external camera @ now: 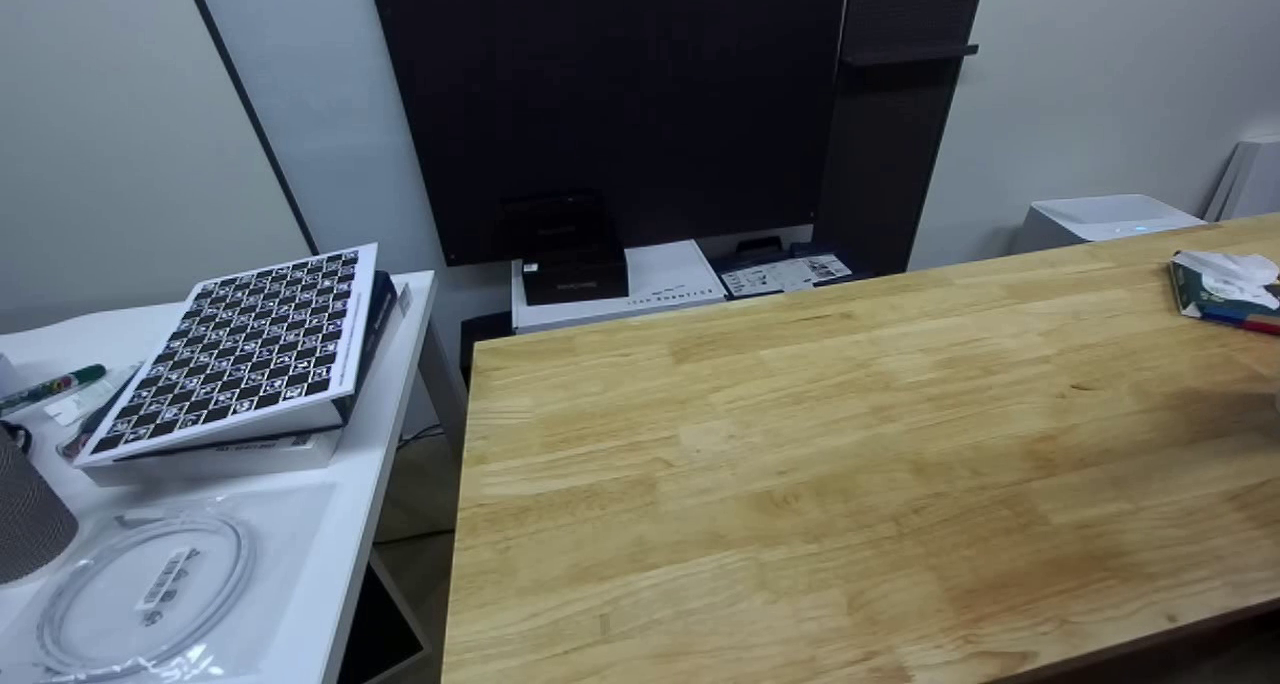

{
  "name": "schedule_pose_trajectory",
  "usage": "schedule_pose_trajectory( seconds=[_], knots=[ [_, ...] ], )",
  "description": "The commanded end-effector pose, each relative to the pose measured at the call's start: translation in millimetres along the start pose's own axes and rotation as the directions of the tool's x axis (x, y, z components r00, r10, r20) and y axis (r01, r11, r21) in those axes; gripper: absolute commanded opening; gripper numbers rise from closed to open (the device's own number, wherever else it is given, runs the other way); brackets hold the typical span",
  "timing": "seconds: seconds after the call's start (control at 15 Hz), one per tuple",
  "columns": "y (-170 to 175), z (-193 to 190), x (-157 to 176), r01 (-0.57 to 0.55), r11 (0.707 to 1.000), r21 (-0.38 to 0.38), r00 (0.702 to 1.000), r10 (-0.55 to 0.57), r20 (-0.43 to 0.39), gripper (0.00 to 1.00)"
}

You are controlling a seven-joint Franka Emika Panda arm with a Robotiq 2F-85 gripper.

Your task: Remove the spoon from the mug cup

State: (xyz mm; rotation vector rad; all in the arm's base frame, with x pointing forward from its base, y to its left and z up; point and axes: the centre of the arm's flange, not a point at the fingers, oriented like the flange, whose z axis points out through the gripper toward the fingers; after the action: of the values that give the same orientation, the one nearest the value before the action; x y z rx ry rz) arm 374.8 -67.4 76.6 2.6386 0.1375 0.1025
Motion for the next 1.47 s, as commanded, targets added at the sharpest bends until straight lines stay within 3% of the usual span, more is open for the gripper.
schedule_pose_trajectory(
  seconds=[0.0,0.6,1.07,1.13,1.4],
  knots=[
    [26,-11,24,-0.053,0.998,-0.020,0.997,0.054,0.051,0.03],
    [84,-54,71,-0.125,0.991,-0.037,0.984,0.129,0.122,0.03],
    [135,-114,104,-0.118,0.991,0.056,0.977,0.106,0.183,0.03],
    [142,-127,106,-0.121,0.990,0.073,0.981,0.108,0.158,0.03],
    [149,-183,110,-0.130,0.991,0.018,0.986,0.132,-0.098,0.03]
  ],
)
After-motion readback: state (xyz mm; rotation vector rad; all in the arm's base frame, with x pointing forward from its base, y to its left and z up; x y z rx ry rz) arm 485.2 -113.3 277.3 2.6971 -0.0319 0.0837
